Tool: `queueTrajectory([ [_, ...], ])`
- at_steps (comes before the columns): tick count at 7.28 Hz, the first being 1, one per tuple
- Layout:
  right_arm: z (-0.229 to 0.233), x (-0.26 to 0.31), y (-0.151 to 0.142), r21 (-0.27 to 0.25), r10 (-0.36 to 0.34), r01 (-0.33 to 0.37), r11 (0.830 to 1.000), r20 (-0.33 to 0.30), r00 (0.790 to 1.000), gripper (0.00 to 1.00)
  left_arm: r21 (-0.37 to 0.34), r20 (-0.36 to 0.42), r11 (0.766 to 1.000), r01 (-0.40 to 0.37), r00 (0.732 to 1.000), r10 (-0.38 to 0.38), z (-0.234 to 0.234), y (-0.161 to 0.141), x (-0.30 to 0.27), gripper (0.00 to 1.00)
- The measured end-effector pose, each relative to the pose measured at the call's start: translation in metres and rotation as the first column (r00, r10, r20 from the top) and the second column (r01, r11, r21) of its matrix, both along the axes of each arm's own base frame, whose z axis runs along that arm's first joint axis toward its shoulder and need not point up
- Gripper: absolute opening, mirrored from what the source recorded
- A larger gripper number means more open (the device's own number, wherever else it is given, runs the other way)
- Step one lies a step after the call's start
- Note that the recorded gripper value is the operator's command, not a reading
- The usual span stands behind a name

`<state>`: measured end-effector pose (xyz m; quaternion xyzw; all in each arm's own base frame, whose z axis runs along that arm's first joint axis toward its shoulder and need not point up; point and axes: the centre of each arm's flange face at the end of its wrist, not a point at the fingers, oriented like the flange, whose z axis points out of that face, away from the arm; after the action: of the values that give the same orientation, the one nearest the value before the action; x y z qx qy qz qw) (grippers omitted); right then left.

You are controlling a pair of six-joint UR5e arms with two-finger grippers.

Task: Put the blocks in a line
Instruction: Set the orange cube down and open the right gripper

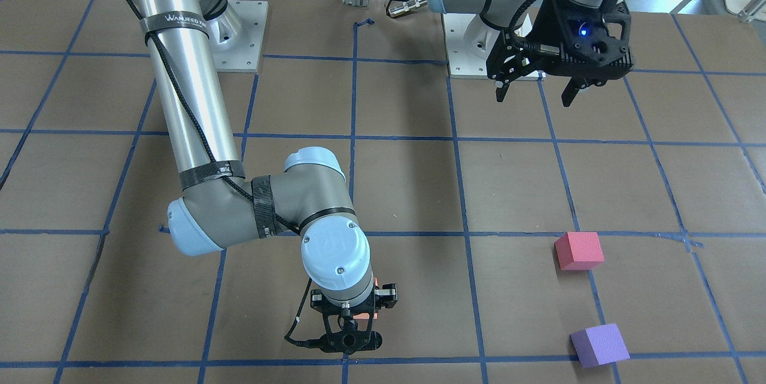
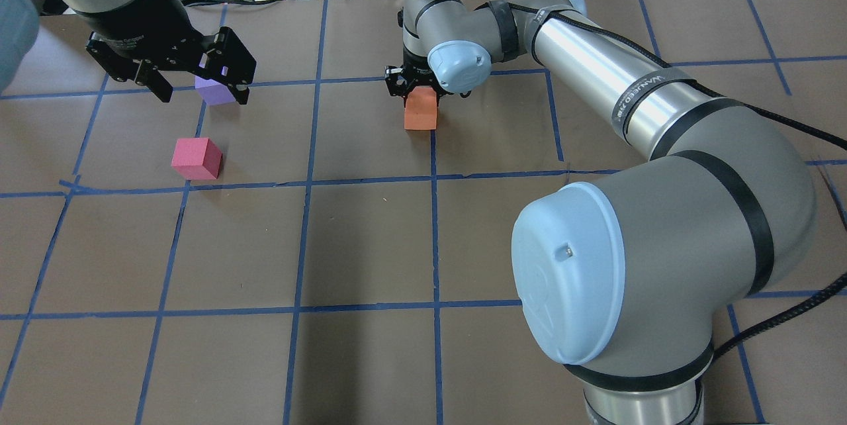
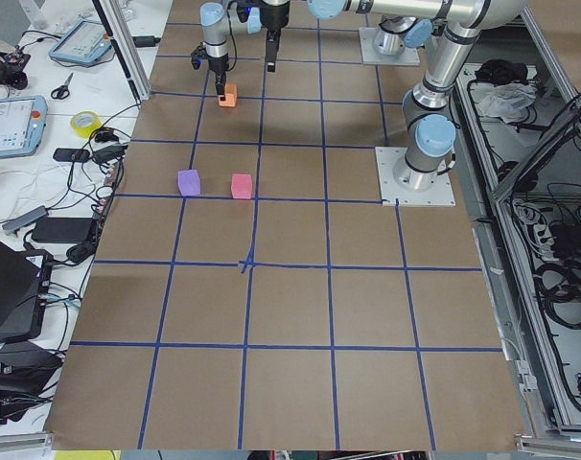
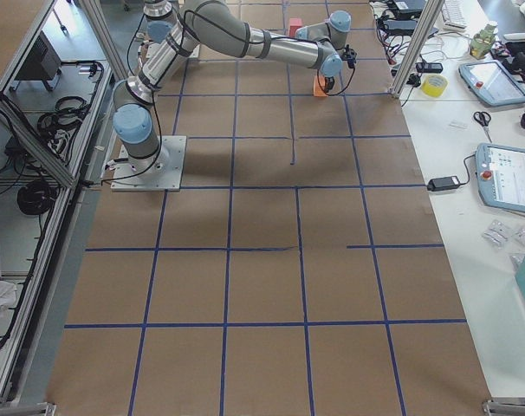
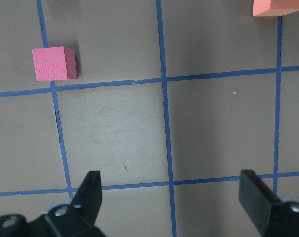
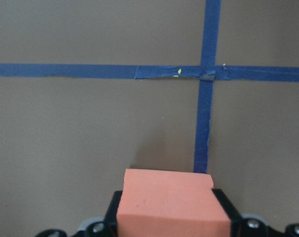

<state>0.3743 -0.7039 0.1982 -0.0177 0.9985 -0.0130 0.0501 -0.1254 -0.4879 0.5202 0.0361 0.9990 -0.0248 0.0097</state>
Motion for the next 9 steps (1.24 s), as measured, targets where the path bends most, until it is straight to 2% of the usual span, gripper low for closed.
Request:
queueTrajectory([
  [2, 0.0, 0.002, 0.0, 0.004, -0.012, 0.012, 1.0, 0.014, 1.0, 0.65, -0.004, -0.001, 1.0, 0.018, 1.0, -0.018, -0.002, -0.004, 0.011, 1.0],
  [4, -0.002, 0.007, 0.001, 0.002, -0.011, 0.011, 1.0, 0.024, 1.0, 0.65, 0.0, 0.0, 1.0, 0.003, 1.0, -0.003, -0.003, -0.005, 0.025, 1.0],
  [5, -0.003, 0.008, 0.001, -0.001, -0.004, 0.004, 1.0, 0.023, 1.0, 0.68, 0.002, -0.001, 1.0, -0.005, 1.0, 0.005, -0.003, -0.004, 0.026, 1.0],
  [6, -0.004, 0.009, 0.001, -0.004, 0.0, 0.0, 1.0, 0.021, 1.0, 0.77, 0.004, 0.0, 1.0, -0.01, 1.0, 0.01, -0.002, -0.002, 0.026, 1.0],
  [7, -0.005, 0.009, 0.001, -0.004, 0.005, -0.005, 1.0, 0.018, 1.0, 1.0, 0.006, 0.0, 1.0, -0.013, 1.0, 0.013, -0.002, -0.001, 0.026, 1.0],
  [9, -0.005, 0.008, 0.002, 0.001, -0.007, 0.007, 1.0, 0.016, 1.0, 1.0, 0.005, 0.002, 1.0, -0.013, 1.0, 0.013, 0.0, 0.0, 0.026, 1.0],
])
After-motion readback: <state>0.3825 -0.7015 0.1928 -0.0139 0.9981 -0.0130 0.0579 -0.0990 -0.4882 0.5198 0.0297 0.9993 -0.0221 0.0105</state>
